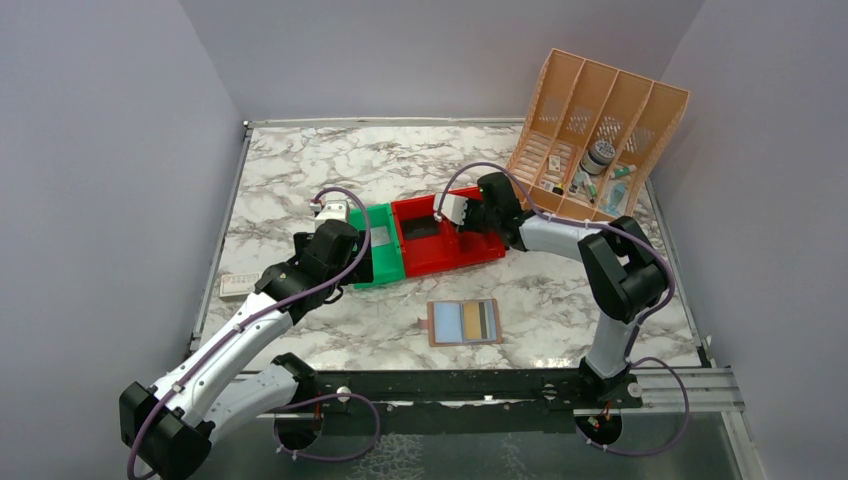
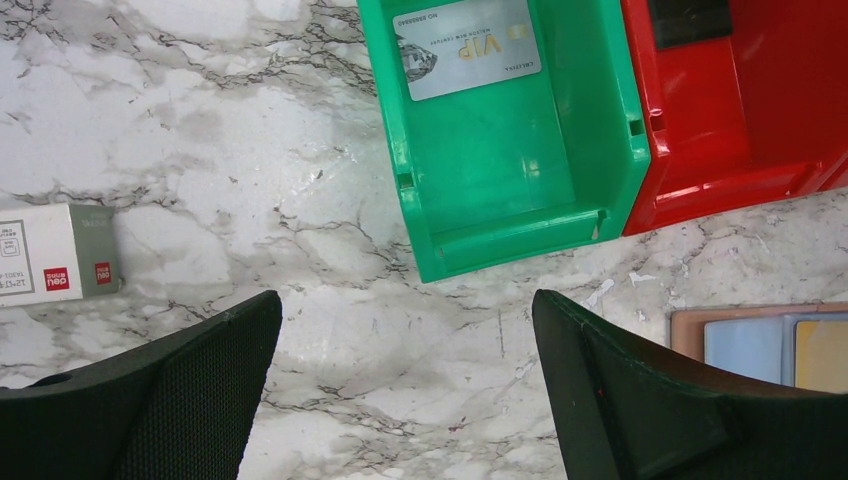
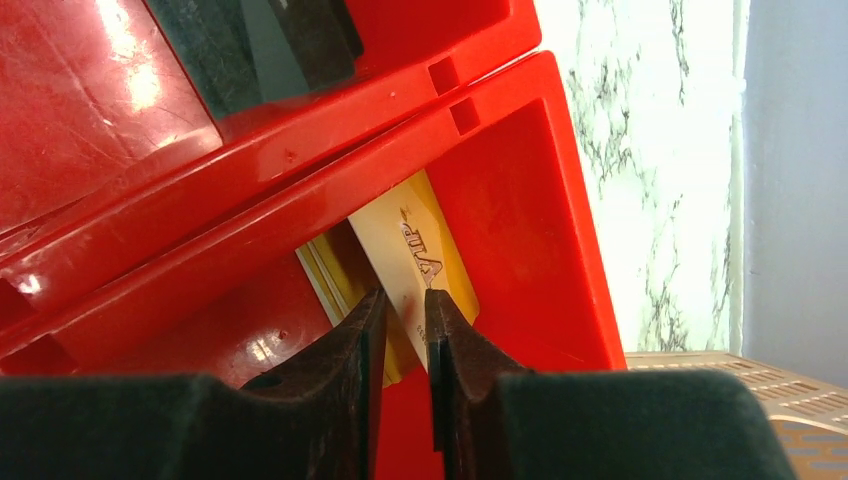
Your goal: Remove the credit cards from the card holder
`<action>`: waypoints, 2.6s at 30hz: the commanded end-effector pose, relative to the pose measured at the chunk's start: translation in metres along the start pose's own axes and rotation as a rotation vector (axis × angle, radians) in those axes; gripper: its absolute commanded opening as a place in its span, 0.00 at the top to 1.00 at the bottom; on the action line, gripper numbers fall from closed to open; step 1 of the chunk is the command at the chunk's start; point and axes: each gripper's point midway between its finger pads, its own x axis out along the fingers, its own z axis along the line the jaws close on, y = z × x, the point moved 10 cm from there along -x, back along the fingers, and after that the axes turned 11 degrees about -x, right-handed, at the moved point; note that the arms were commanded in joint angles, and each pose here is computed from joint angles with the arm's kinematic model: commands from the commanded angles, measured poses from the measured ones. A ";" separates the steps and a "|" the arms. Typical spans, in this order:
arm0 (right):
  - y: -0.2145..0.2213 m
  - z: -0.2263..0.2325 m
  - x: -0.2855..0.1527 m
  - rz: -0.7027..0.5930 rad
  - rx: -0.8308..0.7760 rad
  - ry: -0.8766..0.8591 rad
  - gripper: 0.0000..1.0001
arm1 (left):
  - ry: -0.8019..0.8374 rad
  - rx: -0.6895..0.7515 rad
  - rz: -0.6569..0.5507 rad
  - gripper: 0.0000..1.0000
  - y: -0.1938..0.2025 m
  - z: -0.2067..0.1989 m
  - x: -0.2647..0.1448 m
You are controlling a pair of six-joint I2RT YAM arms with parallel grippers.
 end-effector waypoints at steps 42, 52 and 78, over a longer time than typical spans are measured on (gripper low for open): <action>-0.044 -0.004 -0.033 0.028 1.011 -0.087 0.88 | 0.046 -0.004 -0.005 0.01 0.000 -0.001 -0.002; -0.037 0.016 -0.027 0.122 1.177 -0.051 0.93 | 0.044 -0.009 -0.011 0.01 0.000 0.000 -0.003; -0.017 0.029 0.019 0.245 1.194 0.078 0.91 | 0.051 -0.007 -0.008 0.01 0.000 0.000 -0.003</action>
